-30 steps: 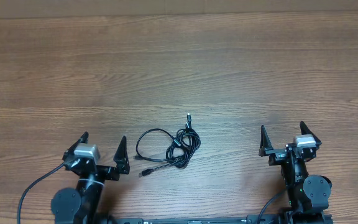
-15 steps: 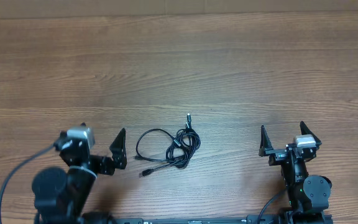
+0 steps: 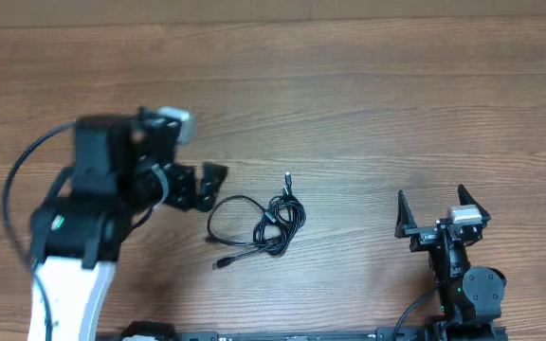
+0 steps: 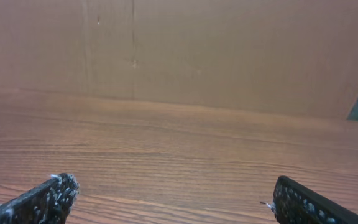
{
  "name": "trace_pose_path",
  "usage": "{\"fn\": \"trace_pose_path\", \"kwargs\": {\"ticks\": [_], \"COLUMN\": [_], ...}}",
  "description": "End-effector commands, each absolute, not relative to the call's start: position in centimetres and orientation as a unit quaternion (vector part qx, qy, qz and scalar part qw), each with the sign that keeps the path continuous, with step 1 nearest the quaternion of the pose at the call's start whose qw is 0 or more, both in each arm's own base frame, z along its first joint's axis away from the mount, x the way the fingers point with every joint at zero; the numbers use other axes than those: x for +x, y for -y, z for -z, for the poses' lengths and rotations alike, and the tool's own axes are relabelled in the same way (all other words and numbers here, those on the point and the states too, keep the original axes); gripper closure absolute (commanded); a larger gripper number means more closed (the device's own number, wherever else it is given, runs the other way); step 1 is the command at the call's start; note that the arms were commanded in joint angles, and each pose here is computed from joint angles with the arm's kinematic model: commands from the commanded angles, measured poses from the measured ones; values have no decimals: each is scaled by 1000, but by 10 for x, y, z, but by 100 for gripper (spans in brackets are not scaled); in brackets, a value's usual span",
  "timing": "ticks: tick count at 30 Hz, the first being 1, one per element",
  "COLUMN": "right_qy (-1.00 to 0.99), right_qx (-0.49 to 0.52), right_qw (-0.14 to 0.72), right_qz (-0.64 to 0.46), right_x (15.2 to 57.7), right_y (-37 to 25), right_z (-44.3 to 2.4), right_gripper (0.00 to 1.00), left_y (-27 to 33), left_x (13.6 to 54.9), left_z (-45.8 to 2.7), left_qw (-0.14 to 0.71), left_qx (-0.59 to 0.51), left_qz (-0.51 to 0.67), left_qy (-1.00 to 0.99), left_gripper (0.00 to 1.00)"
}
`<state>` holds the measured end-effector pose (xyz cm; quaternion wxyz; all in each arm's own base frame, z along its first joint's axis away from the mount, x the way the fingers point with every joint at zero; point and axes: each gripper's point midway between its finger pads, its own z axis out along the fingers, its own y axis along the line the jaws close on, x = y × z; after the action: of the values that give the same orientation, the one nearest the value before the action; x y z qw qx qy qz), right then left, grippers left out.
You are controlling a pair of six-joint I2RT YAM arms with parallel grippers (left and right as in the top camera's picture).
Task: Untangle cables
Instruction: 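Move the left gripper over the black cable bundle and lower onto it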
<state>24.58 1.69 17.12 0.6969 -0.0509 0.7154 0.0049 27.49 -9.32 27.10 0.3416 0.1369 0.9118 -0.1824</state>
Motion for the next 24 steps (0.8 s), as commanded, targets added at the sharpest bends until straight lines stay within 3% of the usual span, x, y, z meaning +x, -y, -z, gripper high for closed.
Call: {"fn": "trace_pose_path", "kwargs": {"ticks": [1, 12, 24], "right_qy": [-714, -714, -714], "right_qx": [-48, -48, -48], "right_qw": [699, 699, 699], "right_qz": [1, 1, 1], "right_x": [246, 246, 246], "right_y": [-15, -15, -15], "right_z": [-170, -170, -170], "right_gripper": [0, 0, 0], "left_y": [115, 175, 199], "left_x": [284, 282, 293], "left_z": [-257, -182, -87], "left_qw": [294, 168, 50], "left_qx": [193, 290, 290], "left_qz": [140, 95, 79], "left_qy": [-926, -937, -952], "left_gripper": [0, 0, 0]}}
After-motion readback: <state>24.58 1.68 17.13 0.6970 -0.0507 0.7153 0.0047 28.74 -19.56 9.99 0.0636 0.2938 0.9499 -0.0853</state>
